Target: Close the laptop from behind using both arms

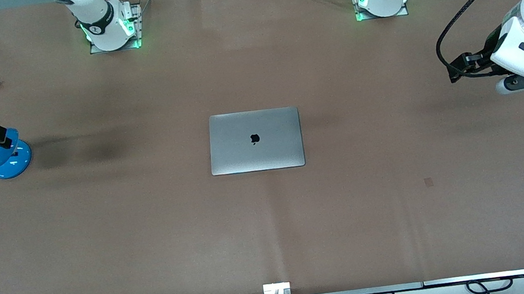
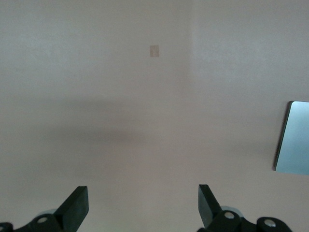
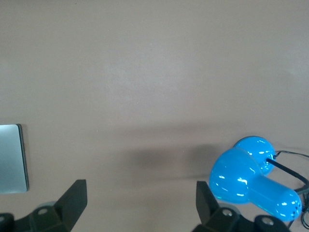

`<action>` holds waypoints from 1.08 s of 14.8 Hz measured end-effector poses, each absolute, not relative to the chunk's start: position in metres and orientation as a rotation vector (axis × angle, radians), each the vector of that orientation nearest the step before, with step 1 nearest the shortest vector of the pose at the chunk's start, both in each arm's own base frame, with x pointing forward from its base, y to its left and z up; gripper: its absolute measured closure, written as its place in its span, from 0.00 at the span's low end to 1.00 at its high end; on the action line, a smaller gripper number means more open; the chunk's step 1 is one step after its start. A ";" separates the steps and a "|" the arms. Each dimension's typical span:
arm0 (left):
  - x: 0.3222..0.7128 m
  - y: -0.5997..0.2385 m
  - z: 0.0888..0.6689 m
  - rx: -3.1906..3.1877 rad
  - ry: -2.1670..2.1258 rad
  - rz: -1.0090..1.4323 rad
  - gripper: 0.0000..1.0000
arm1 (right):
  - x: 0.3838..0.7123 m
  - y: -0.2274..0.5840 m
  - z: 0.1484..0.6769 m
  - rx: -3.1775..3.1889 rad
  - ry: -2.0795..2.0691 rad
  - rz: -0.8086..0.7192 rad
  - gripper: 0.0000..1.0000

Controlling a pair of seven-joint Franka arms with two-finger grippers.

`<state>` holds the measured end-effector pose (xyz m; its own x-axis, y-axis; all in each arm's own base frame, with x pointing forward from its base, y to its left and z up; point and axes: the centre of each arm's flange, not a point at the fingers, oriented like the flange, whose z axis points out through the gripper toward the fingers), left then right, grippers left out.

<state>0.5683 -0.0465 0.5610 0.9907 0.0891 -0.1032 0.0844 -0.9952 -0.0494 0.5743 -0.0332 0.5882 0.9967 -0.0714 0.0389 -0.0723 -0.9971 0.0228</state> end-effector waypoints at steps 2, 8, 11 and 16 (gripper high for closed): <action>0.565 -0.050 0.565 -3.088 -0.126 0.166 0.00 | 0.572 -0.033 0.589 3.115 -0.111 0.057 0.00; 0.559 -0.053 0.573 -3.086 -0.118 0.160 0.00 | 0.570 -0.031 0.586 3.117 -0.106 0.017 0.00; 0.559 -0.052 0.570 -3.086 -0.121 0.171 0.00 | 0.570 -0.030 0.586 3.117 -0.104 0.012 0.00; 0.560 -0.044 0.569 -3.118 -0.209 0.183 0.00 | 0.568 -0.029 0.585 3.117 -0.100 -0.005 0.00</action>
